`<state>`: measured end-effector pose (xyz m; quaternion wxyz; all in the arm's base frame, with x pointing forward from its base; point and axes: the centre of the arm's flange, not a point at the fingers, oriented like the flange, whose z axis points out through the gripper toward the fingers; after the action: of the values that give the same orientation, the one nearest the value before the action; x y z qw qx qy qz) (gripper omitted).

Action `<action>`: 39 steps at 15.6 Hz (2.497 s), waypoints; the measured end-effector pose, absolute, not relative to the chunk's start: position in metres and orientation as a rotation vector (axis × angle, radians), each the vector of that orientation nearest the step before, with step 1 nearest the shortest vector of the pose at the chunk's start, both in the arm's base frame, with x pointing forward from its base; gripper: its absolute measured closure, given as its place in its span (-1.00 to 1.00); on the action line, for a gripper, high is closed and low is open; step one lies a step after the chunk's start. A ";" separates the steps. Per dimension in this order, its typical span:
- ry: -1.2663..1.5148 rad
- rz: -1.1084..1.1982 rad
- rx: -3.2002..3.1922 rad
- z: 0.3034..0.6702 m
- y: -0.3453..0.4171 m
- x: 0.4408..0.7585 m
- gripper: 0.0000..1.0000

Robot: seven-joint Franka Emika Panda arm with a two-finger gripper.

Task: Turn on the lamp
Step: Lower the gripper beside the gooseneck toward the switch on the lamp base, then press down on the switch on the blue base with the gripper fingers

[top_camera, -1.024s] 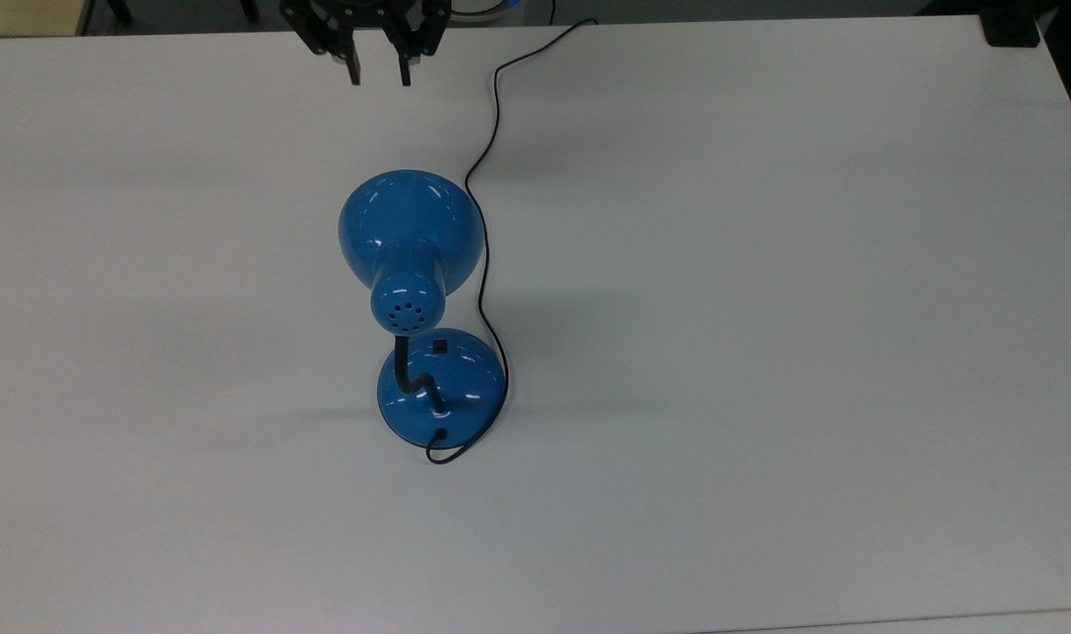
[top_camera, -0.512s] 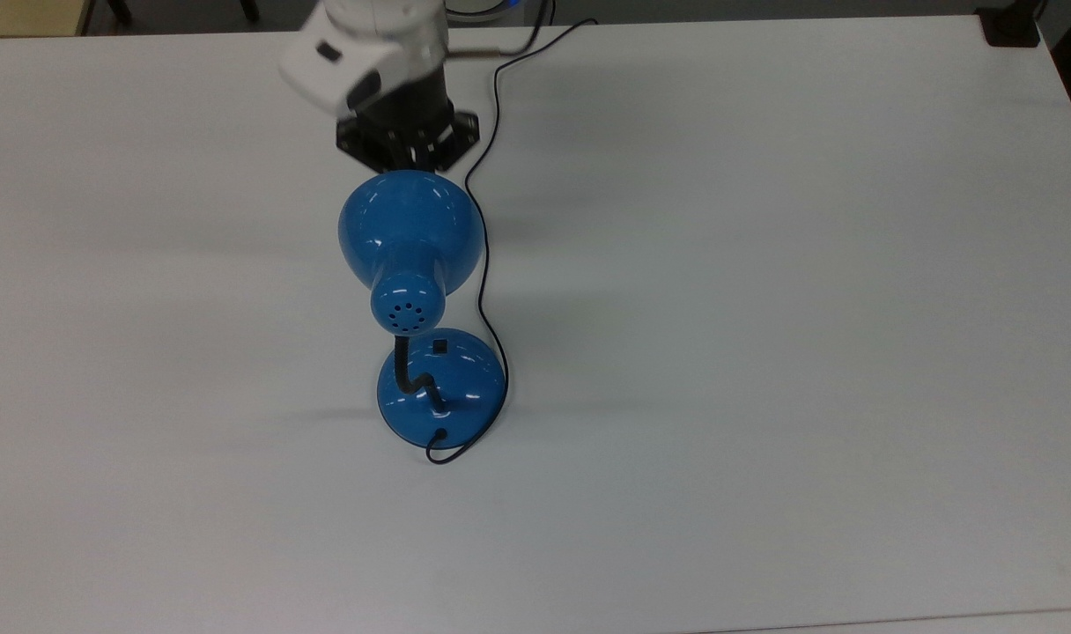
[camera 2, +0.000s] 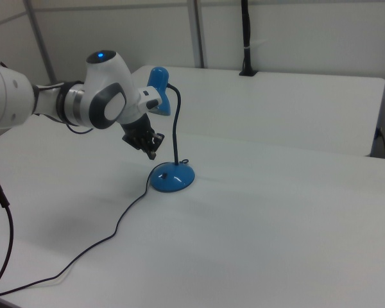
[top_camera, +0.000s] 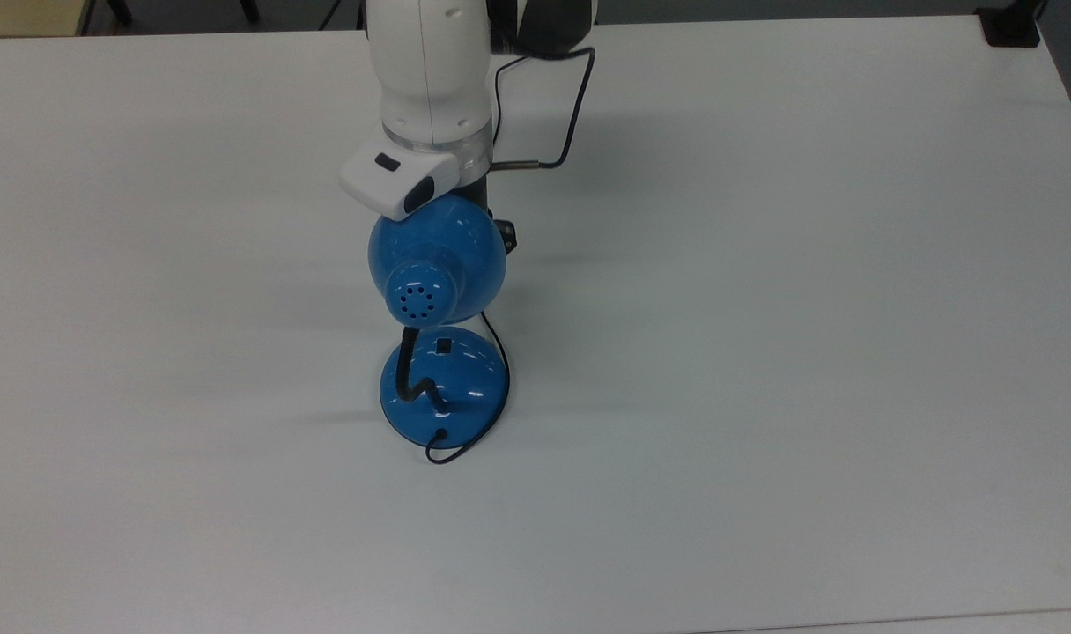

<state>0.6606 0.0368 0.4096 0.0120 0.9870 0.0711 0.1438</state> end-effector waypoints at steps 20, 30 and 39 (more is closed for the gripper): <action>0.102 0.573 3.108 0.465 0.016 0.567 0.98; 0.012 0.801 3.059 0.374 0.025 0.601 0.98; -0.002 0.802 3.057 0.354 0.029 0.639 0.98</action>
<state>0.6389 0.0294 0.3540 -0.0097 0.9672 -0.0005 0.2539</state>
